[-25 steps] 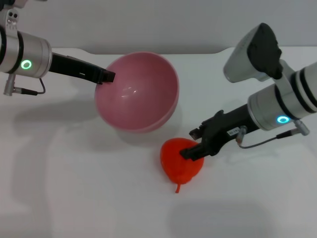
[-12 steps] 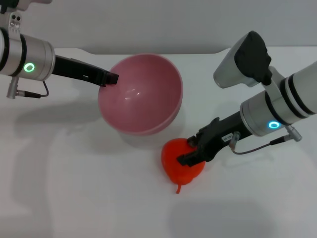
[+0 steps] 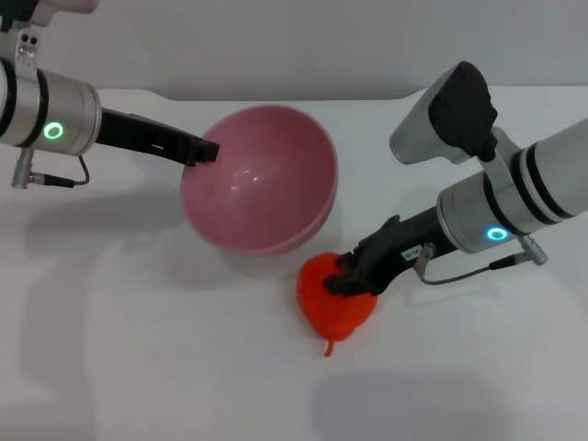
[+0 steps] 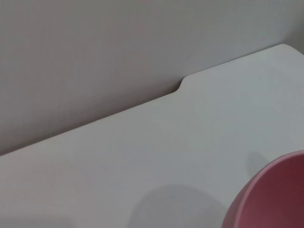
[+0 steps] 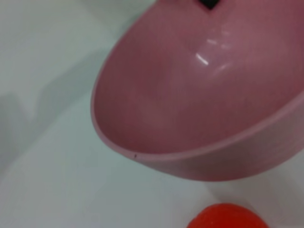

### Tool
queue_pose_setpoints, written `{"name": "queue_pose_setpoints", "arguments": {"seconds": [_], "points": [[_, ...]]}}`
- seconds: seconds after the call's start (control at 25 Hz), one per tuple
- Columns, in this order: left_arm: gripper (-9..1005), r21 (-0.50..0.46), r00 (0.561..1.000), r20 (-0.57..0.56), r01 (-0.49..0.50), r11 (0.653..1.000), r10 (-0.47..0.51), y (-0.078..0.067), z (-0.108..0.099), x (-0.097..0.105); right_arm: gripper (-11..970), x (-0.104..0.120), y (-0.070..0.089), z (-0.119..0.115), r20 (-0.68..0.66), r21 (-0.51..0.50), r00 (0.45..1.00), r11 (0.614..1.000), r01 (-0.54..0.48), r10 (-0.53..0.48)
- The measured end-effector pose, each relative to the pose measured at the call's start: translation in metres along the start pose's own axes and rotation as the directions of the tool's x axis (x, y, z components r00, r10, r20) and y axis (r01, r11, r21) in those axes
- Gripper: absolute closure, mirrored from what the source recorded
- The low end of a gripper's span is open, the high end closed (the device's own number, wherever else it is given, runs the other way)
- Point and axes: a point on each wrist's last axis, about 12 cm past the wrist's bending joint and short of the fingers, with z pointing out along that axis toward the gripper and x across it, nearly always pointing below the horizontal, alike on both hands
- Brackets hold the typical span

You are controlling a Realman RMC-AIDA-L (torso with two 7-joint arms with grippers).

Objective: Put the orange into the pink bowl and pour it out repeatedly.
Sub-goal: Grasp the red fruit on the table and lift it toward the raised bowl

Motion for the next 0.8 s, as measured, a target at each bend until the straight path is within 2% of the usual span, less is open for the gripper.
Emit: {"name": "queue_pose_setpoints", "arguments": {"seconds": [0.32, 0.64, 0.8], "points": [[954, -0.003, 1.0, 0.0, 0.001, 1.0, -0.001, 0.001, -0.001, 0.001, 762, -0.001, 0.001, 0.0, 0.008, -0.005, 1.0, 1.0, 0.005, -0.005], [954, -0.003, 1.0, 0.0, 0.002, 1.0, -0.002, 0.002, -0.001, 0.001, 873, -0.001, 0.002, 0.0, 0.005, -0.01, 1.0, 1.0, 0.01, -0.01], [954, -0.005, 1.0, -0.001, 0.003, 1.0, -0.003, 0.002, 0.0, 0.002, 915, -0.005, 0.007, -0.01, 0.029, -0.013, 0.999, 0.999, 0.031, -0.031]]}}
